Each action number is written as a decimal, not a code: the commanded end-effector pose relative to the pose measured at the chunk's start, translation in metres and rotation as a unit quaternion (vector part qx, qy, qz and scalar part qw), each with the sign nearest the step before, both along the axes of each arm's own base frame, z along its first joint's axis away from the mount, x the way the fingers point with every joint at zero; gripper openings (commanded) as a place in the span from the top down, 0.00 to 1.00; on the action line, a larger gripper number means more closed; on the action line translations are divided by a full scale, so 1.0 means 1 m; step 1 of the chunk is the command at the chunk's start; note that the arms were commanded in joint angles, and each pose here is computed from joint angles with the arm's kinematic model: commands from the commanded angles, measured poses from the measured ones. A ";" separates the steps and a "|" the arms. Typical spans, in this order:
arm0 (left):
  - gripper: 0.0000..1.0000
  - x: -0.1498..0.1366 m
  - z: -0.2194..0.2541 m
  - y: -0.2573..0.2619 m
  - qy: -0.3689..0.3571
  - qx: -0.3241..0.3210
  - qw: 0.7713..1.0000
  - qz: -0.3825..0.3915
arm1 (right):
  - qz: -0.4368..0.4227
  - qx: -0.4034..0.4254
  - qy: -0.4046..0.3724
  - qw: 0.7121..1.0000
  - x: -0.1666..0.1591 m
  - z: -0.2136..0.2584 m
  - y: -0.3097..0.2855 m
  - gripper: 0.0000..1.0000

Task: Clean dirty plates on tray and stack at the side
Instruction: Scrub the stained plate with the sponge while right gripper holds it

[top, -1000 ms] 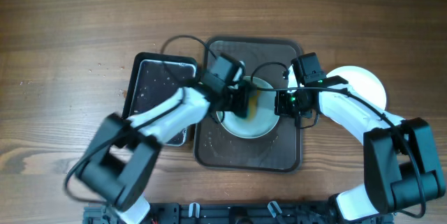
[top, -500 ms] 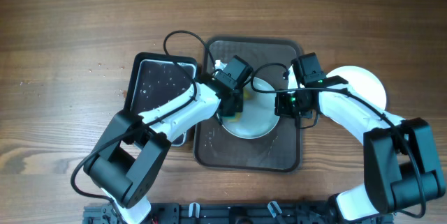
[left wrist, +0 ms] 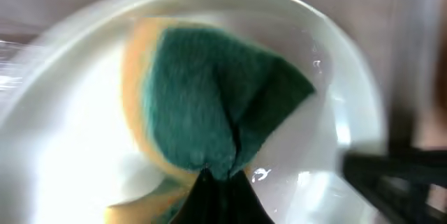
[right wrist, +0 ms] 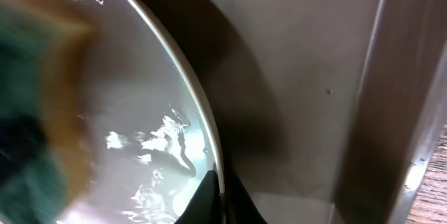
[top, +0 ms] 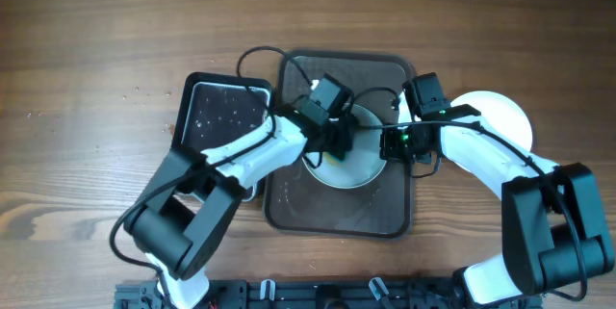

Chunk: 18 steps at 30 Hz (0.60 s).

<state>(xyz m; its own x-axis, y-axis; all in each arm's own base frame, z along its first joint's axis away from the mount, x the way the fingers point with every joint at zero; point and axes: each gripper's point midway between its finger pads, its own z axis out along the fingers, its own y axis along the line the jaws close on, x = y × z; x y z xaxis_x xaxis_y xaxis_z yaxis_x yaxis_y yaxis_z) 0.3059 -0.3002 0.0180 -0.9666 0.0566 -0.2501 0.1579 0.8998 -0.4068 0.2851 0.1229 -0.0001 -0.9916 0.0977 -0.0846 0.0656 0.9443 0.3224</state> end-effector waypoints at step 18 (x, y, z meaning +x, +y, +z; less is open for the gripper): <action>0.96 -0.084 0.003 -0.013 0.114 -0.004 0.989 -0.098 | 0.013 -0.017 0.007 1.000 -0.006 -0.009 -0.004 0.96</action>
